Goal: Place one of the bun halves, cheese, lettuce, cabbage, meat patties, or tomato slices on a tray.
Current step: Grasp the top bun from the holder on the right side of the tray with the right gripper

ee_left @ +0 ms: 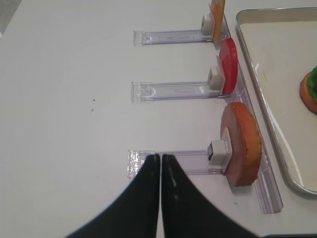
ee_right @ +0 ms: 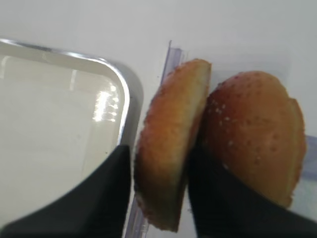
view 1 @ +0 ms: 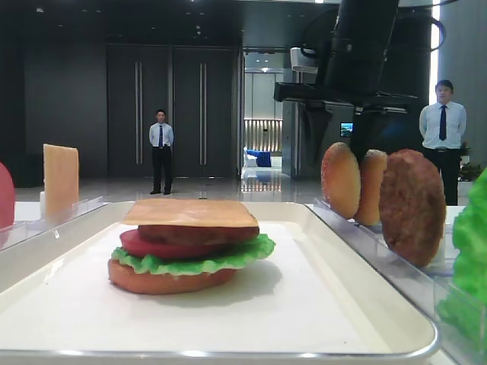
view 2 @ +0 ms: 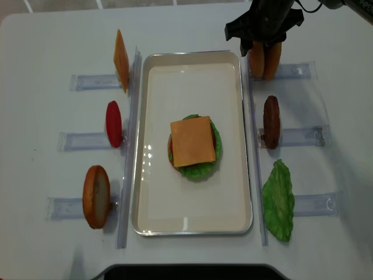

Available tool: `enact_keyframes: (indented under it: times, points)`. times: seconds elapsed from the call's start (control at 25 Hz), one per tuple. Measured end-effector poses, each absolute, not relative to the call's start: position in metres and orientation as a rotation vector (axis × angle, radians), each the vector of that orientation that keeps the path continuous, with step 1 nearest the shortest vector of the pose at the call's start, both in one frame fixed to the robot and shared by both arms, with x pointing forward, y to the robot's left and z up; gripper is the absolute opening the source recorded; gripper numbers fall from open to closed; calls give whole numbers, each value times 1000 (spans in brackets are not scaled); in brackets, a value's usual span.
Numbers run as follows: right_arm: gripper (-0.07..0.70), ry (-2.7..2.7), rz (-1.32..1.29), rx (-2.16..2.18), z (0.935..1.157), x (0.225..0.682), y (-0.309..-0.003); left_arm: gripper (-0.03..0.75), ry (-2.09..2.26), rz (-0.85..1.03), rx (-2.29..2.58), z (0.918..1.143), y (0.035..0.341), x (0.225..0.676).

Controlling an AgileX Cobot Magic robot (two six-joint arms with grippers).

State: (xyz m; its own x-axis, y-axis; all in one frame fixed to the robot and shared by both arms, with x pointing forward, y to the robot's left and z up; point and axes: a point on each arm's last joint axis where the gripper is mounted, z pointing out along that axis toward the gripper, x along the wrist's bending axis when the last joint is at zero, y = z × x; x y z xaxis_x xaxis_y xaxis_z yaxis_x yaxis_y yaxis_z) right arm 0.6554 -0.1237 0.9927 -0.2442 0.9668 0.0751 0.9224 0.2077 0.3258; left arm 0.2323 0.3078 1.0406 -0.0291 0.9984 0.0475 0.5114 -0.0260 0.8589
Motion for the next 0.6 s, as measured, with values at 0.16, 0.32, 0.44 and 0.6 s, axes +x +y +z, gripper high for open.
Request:
enact_keyframes:
  times: [0.16, 0.32, 0.44, 0.6]
  points:
    - [183, 2334, 426, 1831, 993, 654, -125, -1, 1609, 966, 1605, 1041, 308, 232]
    - [182, 2351, 411, 1851, 998, 650, -125, -1, 1609, 966, 1605, 1041, 308, 232]
    - [182, 2374, 419, 1880, 1015, 643, -123, -1, 1609, 966, 1605, 1041, 308, 232]
    - [182, 2401, 435, 1869, 1049, 629, -118, -1, 1609, 966, 1605, 1041, 308, 232]
